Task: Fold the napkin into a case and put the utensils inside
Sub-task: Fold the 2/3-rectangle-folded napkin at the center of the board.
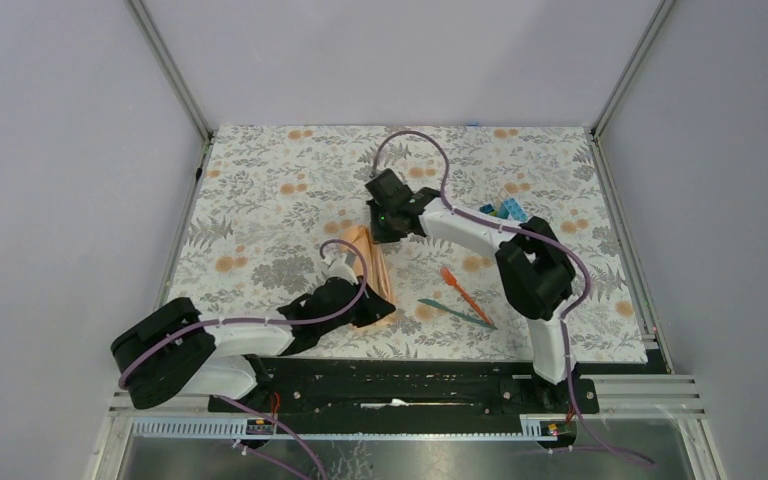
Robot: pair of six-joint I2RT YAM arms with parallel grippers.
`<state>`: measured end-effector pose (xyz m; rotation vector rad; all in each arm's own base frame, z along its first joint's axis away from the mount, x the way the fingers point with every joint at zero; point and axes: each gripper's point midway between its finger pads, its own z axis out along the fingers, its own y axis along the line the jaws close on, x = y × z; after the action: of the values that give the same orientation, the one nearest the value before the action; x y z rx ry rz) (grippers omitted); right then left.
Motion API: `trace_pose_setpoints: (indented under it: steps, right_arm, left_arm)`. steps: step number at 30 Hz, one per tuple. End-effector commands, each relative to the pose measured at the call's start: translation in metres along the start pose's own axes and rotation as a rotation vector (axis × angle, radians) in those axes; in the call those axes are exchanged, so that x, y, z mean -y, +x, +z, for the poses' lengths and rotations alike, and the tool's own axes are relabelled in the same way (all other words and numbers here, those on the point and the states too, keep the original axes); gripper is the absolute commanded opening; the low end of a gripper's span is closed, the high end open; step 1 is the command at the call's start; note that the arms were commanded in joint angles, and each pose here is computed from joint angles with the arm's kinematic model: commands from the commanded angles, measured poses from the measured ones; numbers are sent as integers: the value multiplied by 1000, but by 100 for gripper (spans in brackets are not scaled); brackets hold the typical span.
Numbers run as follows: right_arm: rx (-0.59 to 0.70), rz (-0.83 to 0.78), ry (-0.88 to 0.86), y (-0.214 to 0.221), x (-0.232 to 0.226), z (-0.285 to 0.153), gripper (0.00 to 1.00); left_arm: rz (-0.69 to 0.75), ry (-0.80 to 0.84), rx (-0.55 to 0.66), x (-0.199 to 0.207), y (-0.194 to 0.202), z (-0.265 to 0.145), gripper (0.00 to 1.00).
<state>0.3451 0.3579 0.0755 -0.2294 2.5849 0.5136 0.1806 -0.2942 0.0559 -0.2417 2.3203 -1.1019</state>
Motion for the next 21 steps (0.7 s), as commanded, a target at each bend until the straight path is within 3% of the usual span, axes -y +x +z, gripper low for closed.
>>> trace_pose_setpoints:
  steps: [1,16,21]
  right_arm:
    - [55,-91,112,-18,-7,4,0]
    - [20,-315,169,5,-73,43,0]
    - [2,-351,145,21,-89,59,0]
  left_arm:
    - [-43,152,26,24,-5,-16,0]
    - [-95,70,65,-36,8,-48,0]
    - [-88,-34,48,-57,12,-55,16]
